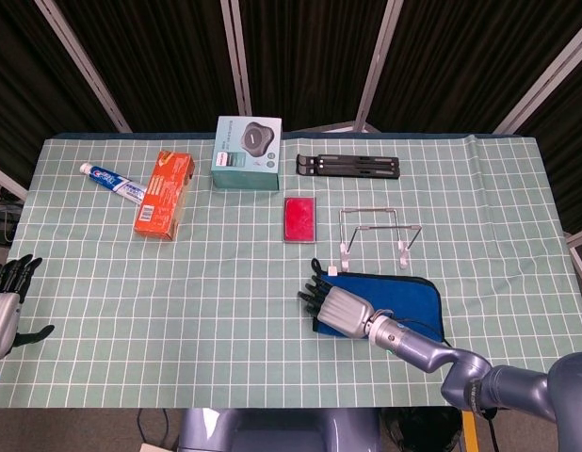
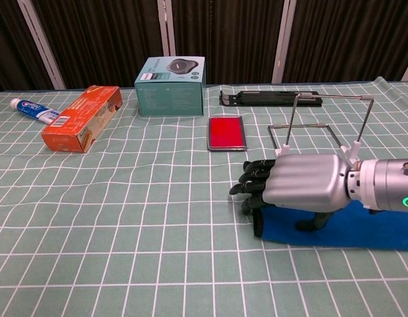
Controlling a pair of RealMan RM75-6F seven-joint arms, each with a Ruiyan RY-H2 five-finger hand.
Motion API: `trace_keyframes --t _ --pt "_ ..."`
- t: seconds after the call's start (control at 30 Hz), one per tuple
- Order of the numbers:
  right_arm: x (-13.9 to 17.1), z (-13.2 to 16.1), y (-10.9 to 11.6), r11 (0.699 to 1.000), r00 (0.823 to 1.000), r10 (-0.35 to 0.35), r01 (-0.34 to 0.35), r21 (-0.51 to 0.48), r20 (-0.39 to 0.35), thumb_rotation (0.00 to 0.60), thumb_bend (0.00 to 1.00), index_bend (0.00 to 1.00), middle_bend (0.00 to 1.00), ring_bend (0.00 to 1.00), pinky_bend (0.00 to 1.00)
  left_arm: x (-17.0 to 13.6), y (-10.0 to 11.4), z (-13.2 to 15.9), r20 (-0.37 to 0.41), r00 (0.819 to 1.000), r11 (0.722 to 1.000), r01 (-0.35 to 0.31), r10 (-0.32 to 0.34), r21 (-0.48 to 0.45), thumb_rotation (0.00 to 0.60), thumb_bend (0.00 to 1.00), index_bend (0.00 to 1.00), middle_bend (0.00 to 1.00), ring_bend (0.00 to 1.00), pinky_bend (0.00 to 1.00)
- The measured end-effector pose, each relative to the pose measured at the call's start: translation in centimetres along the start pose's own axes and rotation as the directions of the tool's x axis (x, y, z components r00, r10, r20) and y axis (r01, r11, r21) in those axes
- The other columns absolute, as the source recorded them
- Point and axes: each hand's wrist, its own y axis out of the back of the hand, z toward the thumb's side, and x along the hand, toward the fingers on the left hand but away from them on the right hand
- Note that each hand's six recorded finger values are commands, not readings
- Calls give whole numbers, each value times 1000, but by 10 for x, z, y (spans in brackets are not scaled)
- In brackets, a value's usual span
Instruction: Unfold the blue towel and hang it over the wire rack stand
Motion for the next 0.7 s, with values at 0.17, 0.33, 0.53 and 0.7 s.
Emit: trace_keyframes --t 0.17,0.33,0.53,0.7 --pt "3 -1 -1 1000 1000 -11 11 -14 2 600 237 280 0 0 0 0 -1 0 0 1000 1000 2 -2 0 600 0 0 0 0 0" --pt "5 -2 -2 999 1000 -26 26 -26 -5 600 238 282 0 0 0 0 -1 0 0 1000 1000 3 -3 0 600 0 0 0 0 0" --pt "5 -2 -2 998 999 -41 40 -38 -11 600 237 281 0 0 0 1 -1 0 -1 1000 1000 3 -3 2 600 0 0 0 0 0" --pt "4 -3 0 998 999 -52 51 -44 -10 600 233 281 0 0 0 1 -1 0 -1 1000 1000 4 -4 1 600 0 0 0 0 0"
